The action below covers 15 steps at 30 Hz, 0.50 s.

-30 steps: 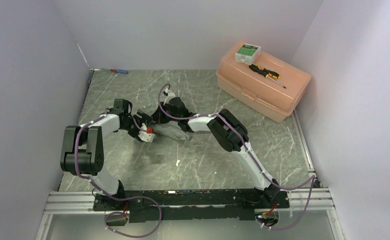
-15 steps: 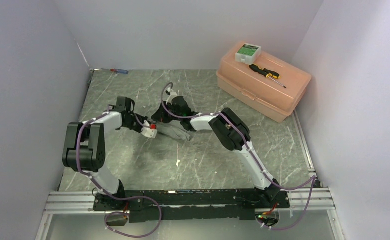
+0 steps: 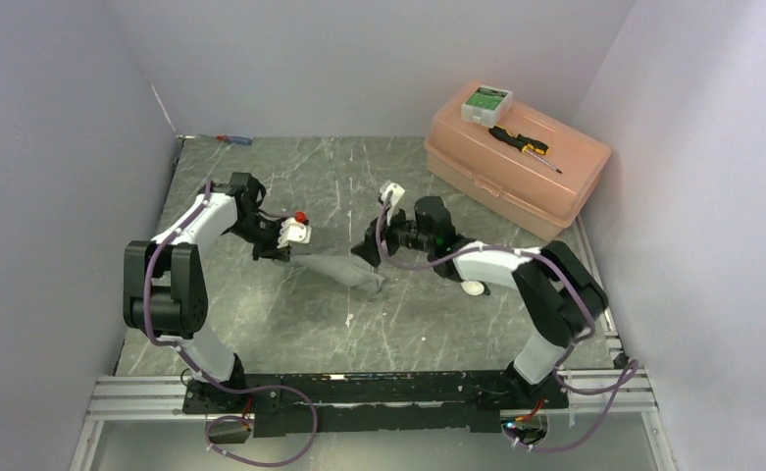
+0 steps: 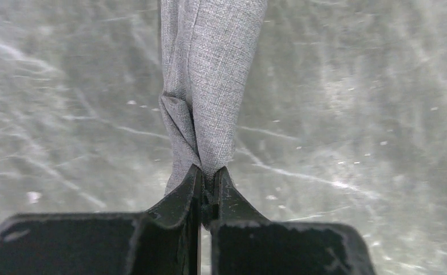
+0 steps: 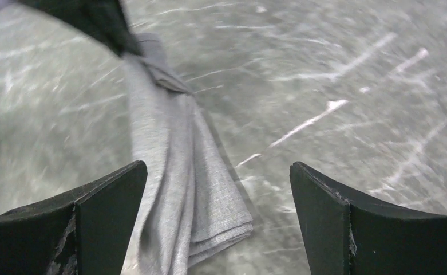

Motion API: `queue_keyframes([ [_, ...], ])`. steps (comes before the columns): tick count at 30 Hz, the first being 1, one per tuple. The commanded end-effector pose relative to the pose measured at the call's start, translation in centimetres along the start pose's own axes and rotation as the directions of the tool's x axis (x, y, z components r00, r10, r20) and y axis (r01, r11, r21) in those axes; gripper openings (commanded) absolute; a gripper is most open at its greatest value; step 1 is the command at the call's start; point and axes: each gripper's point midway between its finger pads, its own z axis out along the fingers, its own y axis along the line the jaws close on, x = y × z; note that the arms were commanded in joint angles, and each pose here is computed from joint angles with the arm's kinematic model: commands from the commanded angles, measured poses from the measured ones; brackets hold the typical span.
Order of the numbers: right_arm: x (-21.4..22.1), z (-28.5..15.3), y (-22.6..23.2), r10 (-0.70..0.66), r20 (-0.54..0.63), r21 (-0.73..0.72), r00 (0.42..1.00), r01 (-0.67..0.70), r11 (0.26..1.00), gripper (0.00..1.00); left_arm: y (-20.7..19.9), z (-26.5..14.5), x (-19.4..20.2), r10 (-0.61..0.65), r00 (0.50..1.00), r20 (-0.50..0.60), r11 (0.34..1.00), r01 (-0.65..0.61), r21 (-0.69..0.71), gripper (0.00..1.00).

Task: Fold the napkin into a case and place the utensils inside
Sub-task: Turn over the smaller rectangle folded napkin at the center of the board.

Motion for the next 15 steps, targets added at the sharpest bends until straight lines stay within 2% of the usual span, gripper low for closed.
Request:
queue_keyframes([
  [1,-0.4,-1.8,5.4,-0.335,0.086,-0.178,0.938,0.345,0.922,1.0,-4.7,-0.3,-1.6,-0.145,0.988,0.048,0.983,0.139,0.116,0.03],
  [4,2.2,-1.0,7.8,-0.478,0.013,-0.211,0.878,0.47,0.857,1.0,-5.1,-0.3,-1.6,-0.163,0.986,0.043,0.98,0.157,0.119,0.03],
  [6,2.7,-0.9,8.4,-0.574,0.013,-0.161,0.819,0.568,0.807,1.0,-5.0,-0.4,-1.6,-0.173,0.984,0.038,0.978,0.168,0.122,0.03],
  [9,3.2,-1.3,9.5,-0.647,0.039,-0.11,0.762,0.646,0.755,1.0,-5.1,-0.5,-1.6,-0.182,0.983,0.031,0.976,0.176,0.131,0.03],
  [13,5.0,-0.9,10.2,-0.745,-0.002,-0.079,0.667,0.743,0.665,0.99,-5.1,-0.6,-1.5,-0.196,0.98,0.023,0.971,0.191,0.141,0.03],
  [15,5.6,-0.4,10.3,-0.76,-0.01,-0.084,0.65,0.757,0.649,0.98,-5.1,-0.6,-1.4,-0.192,0.981,0.02,0.972,0.187,0.142,0.03],
])
